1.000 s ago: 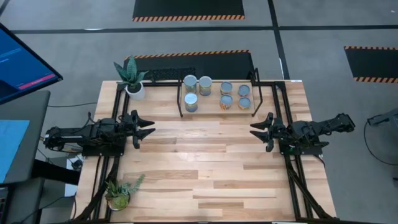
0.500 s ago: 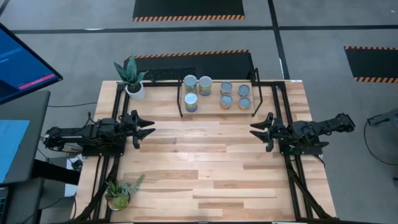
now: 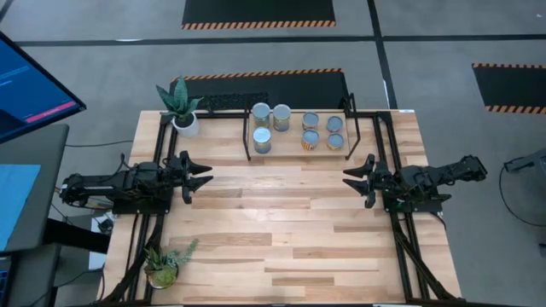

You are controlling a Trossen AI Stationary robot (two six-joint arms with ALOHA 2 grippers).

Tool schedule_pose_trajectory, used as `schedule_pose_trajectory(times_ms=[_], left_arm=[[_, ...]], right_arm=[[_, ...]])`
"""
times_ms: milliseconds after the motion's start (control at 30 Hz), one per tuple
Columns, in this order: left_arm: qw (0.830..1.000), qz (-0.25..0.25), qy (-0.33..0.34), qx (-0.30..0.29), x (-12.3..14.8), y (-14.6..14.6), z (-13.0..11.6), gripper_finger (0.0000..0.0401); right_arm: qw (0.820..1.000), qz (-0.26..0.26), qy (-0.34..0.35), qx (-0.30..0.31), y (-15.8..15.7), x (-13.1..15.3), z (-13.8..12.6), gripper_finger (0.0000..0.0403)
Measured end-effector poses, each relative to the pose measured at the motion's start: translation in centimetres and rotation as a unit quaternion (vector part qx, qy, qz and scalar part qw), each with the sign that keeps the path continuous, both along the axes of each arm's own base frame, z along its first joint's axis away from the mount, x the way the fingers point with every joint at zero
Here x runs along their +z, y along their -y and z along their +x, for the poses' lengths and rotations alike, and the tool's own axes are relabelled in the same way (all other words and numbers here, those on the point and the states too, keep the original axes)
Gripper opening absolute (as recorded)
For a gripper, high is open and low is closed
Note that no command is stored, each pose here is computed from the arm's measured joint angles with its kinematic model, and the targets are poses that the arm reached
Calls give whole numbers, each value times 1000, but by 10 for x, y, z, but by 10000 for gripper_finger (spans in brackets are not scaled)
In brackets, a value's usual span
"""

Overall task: Pick and place cans onto a shelf
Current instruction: Return to Home Position

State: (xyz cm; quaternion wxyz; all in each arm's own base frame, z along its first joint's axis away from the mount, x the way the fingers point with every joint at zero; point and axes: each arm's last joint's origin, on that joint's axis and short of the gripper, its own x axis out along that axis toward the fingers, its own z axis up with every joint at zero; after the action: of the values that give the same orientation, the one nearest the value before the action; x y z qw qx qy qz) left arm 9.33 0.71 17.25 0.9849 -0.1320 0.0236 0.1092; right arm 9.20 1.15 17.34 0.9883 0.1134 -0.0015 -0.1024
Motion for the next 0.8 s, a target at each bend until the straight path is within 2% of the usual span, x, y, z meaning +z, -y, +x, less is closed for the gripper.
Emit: schedule_pose_trajectory(times_ms=[800], left_arm=[[1000, 0, 0, 0, 0, 0, 0, 163]], right_arm=[[1000, 0, 0, 0, 0, 0, 0, 184]])
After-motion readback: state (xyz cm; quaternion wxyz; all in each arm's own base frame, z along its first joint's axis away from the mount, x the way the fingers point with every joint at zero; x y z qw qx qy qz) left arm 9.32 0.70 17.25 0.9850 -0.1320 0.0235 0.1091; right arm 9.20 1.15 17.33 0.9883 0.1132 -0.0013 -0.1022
